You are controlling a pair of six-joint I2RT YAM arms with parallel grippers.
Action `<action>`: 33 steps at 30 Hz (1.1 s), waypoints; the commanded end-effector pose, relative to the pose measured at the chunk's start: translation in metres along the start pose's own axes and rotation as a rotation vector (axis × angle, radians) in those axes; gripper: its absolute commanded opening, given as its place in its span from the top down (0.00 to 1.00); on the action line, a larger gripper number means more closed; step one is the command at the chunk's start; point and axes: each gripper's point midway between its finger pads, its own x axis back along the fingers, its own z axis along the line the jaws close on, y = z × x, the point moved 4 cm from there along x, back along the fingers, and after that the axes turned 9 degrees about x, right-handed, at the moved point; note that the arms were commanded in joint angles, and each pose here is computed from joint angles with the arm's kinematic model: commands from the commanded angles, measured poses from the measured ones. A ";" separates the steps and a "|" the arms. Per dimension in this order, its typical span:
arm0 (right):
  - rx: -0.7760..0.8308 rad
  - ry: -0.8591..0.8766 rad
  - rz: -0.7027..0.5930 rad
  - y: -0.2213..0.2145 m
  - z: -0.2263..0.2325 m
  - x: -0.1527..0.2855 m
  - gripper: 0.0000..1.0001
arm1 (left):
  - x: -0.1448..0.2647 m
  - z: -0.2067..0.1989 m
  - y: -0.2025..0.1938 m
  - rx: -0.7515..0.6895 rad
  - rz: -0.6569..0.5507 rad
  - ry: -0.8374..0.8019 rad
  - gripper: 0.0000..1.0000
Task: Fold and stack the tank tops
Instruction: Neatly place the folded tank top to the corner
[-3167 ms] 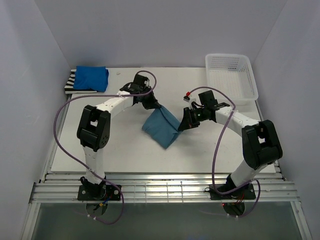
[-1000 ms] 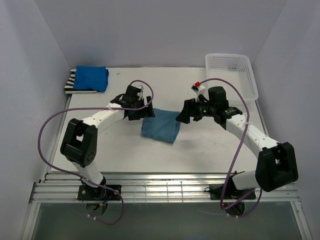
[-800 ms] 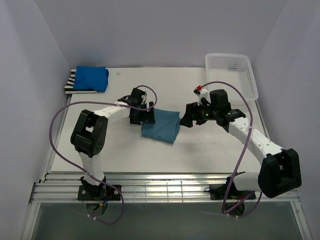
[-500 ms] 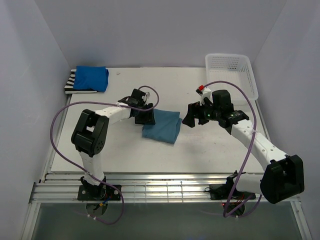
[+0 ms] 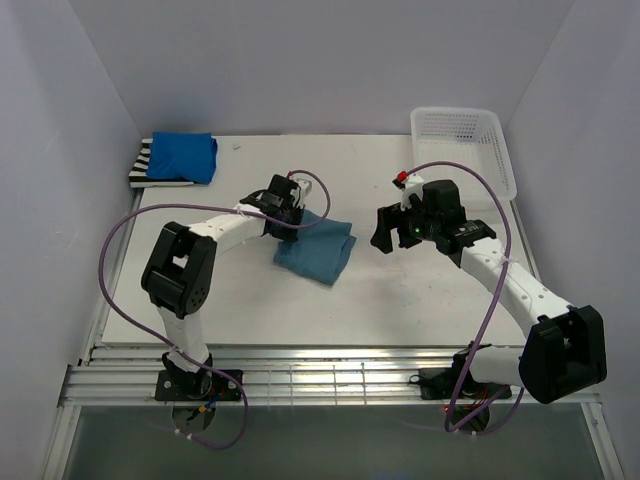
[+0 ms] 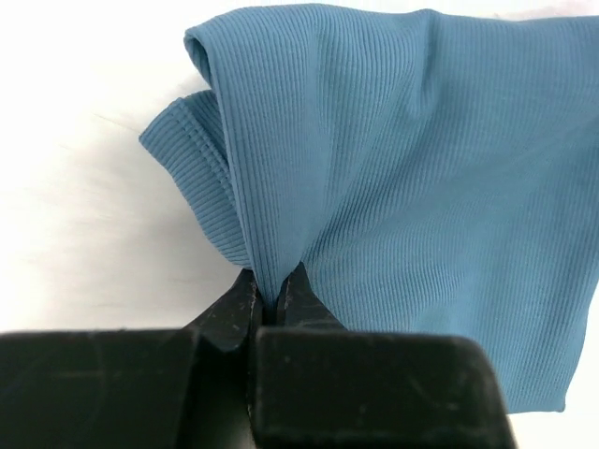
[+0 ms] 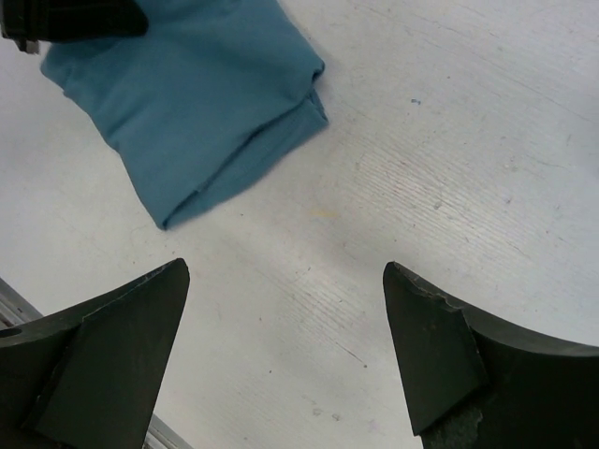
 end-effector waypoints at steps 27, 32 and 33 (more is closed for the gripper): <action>0.098 -0.338 -0.029 0.031 -0.052 0.008 0.10 | 0.085 0.298 0.250 -0.272 -0.532 0.559 1.00; 0.093 -0.308 0.006 0.029 -0.054 -0.004 0.10 | 0.116 0.309 0.270 -0.248 -0.637 0.546 1.00; 0.091 -0.305 0.009 0.029 -0.054 -0.005 0.10 | 0.118 0.310 0.271 -0.247 -0.643 0.550 1.00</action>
